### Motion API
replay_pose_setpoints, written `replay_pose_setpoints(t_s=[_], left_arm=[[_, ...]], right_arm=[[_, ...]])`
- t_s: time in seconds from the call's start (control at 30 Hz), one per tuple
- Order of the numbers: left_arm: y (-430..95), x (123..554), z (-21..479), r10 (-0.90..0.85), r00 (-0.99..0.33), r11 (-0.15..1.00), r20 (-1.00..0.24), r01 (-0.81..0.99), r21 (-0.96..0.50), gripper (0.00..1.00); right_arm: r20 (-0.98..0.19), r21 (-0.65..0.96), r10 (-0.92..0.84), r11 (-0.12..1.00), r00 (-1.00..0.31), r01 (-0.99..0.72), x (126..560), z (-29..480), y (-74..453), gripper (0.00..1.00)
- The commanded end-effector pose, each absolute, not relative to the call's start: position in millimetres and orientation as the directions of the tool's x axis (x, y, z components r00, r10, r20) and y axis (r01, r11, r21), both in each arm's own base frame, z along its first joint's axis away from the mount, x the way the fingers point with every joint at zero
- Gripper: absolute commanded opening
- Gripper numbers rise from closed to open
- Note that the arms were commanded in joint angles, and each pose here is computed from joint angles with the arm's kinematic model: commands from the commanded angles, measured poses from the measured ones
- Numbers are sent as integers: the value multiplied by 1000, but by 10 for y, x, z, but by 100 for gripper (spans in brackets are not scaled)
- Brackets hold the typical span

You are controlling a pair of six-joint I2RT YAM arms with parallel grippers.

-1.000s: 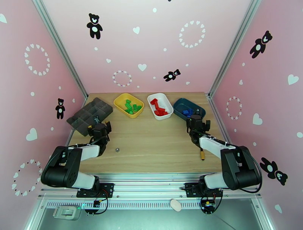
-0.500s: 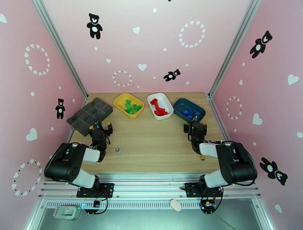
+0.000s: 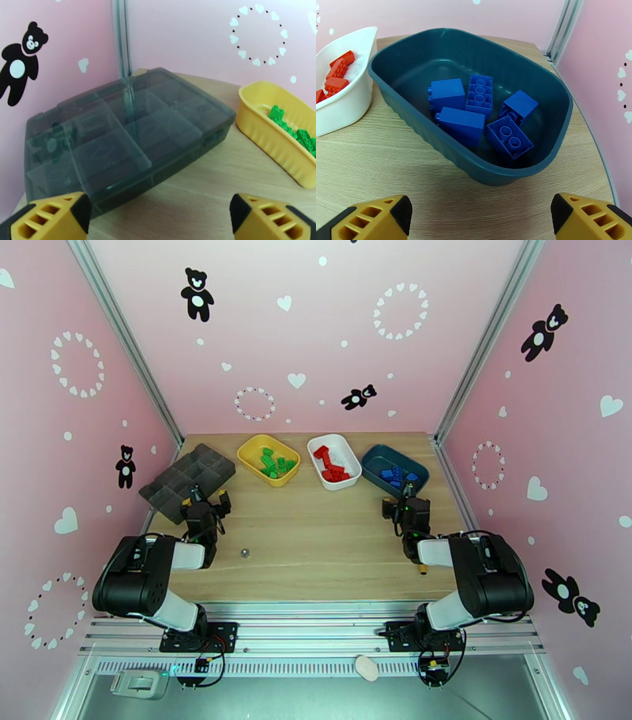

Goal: Sort the legos into containers by color

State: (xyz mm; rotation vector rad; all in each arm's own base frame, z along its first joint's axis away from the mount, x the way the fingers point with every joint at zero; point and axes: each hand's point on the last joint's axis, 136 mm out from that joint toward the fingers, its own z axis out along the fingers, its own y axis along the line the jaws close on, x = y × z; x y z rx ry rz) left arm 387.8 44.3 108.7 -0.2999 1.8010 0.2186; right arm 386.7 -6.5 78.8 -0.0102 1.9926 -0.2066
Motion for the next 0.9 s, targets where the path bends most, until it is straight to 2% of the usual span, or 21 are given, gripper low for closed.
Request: replay_pose_setpoints(t_s=[0.0,0.57,0.87], left_arm=[[410,3905,1150,-105,-219,954,-970,-296,-36,99],[406,3905,1146,-101,-221,954,-970,-297,-32,98],[404,3902,1141,-101,-222,954,-970,-297,-31,98]], right_arm=[[-917,-132,-91,988,-389,79,3934,883,-39,99],[-913,-131,-100,990,-395,54,3949,874,2,99],[-910,-106,-113,994,-398,-42,3972,860,112,99]])
